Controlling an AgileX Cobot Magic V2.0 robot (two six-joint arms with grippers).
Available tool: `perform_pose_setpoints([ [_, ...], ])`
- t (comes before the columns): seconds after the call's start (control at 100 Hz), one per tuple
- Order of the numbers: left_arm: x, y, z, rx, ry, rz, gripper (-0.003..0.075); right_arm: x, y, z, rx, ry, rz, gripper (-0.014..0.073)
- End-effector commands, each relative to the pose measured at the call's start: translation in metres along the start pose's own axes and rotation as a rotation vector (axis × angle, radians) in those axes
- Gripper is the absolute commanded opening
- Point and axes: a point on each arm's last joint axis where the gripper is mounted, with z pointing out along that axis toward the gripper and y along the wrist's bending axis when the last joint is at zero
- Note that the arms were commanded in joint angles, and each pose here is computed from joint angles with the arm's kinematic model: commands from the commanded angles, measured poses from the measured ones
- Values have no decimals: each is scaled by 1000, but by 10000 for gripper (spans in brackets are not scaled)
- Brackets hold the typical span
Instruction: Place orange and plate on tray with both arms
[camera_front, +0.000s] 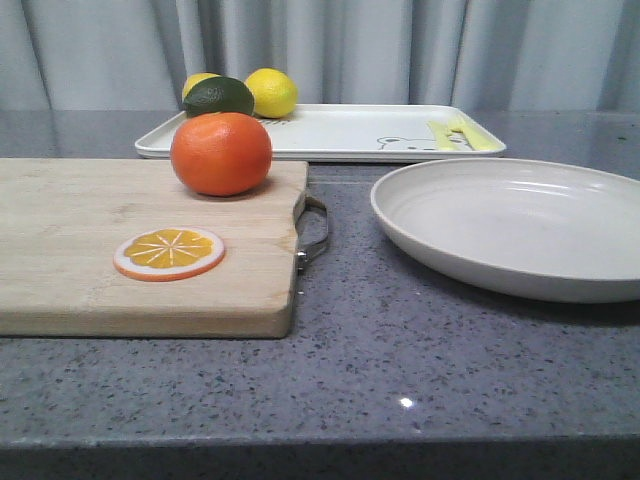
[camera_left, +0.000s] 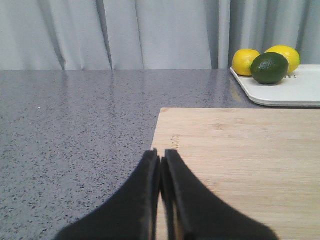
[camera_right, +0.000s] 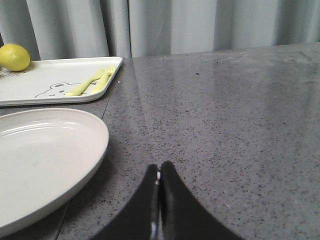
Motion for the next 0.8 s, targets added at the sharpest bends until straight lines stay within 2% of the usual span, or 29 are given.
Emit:
perform_pose_setpoints([
  [0.0,-6,0,-3,-3,-103,-14,-20,-15,2,-3,-13,-113,-4,-68],
  [0.25,-6,0,-3,-1,-105,-14,-20,-21,3,-3,-25,-170,-4,-68],
  [0.48,-16,1,-4,-7,-199,-41,-20,-30,5,-5,-45,-270,-14,-66],
  [0.65,-27,1,-6,-9,-250,-54,-20,-34,6,-5,-42,-254,-13,-66],
  [0.79,-46,0,-6,-7,-271,-87,-20,-53,8,-6,-30,-215,-13,-64],
])
